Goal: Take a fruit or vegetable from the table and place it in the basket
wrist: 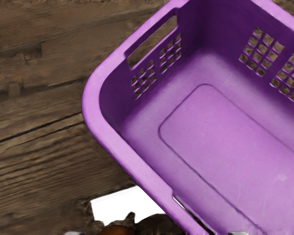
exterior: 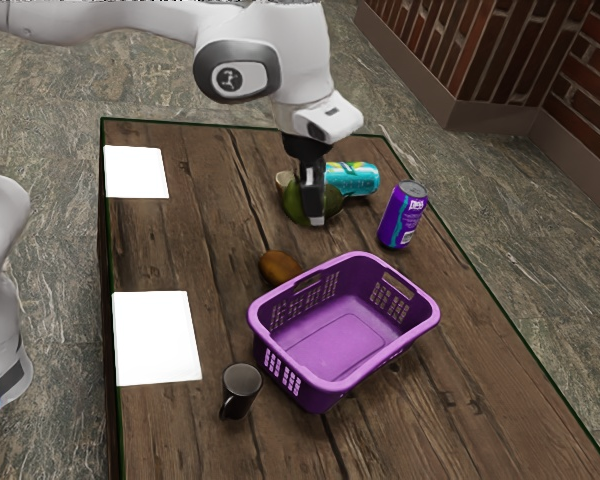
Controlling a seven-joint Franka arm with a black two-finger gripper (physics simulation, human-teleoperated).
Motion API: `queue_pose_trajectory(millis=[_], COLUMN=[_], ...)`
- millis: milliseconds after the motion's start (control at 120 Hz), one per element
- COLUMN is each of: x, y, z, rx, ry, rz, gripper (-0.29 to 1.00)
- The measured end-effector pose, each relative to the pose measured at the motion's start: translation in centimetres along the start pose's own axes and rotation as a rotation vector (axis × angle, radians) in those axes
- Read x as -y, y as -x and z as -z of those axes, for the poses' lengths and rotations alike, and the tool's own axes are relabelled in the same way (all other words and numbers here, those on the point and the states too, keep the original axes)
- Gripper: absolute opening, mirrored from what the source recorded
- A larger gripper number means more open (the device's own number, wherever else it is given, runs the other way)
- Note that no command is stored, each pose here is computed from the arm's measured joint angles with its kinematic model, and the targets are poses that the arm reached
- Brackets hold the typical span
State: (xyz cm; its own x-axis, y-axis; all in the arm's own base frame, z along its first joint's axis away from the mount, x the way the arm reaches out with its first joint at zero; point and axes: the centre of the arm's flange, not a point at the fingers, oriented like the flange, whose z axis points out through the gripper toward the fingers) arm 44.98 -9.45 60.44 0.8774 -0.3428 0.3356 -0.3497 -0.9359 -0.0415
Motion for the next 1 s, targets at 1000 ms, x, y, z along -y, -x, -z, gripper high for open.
queue_pose_trajectory(millis=[1000], x=[-12.1], y=[-9.0], z=[-1.3], rx=[0.006], ry=[0.03], rz=[-0.218], gripper=[0.54])
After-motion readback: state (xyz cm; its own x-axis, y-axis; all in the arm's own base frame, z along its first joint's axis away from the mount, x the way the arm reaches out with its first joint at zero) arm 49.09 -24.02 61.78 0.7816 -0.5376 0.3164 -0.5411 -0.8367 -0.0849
